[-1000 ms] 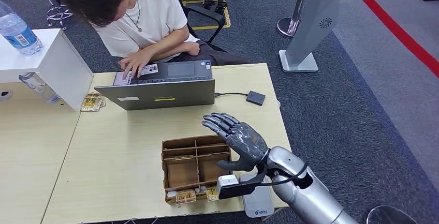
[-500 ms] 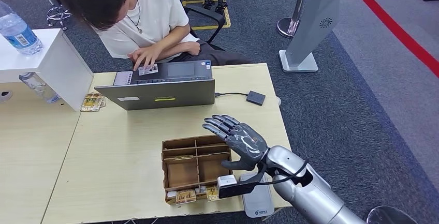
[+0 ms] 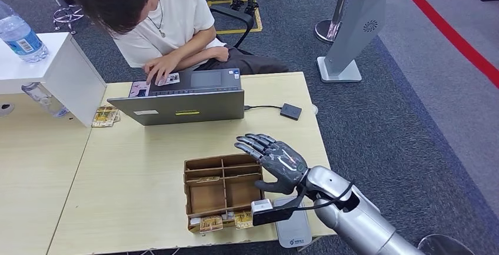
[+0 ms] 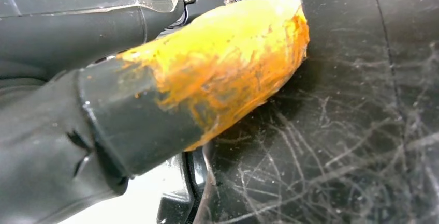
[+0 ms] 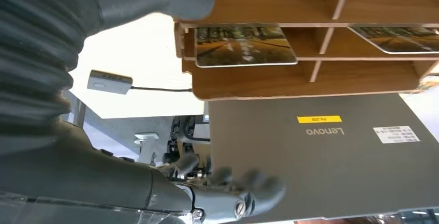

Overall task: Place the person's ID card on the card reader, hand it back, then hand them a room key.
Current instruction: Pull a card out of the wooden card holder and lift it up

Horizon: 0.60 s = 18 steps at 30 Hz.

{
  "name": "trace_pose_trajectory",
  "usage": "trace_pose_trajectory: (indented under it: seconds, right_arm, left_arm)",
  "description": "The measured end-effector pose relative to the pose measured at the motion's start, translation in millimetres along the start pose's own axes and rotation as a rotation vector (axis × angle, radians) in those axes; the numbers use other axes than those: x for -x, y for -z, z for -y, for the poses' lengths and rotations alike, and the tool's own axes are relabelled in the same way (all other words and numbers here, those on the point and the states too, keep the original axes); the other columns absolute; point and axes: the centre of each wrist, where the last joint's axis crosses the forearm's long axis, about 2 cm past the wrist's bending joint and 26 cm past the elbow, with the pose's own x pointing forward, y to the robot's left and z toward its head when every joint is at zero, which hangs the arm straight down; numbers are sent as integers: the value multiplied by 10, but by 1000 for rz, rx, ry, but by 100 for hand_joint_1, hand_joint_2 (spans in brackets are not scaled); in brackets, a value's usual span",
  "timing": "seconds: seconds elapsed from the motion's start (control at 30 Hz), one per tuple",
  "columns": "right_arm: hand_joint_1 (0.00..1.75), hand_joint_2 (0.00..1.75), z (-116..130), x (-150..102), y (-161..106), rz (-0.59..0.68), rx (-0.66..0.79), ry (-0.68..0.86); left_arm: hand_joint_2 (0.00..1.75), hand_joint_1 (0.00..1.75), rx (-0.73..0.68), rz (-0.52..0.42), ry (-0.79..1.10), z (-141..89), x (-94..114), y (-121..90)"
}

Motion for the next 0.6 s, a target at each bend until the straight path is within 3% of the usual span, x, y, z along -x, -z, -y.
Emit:
trace_pose_trajectory:
  seconds: [0.6]
  right_arm:
    - [51, 175, 16, 24, -76, -4, -10, -7]
  left_arm:
    - [0, 0, 14, -7, 78, -55, 11, -12]
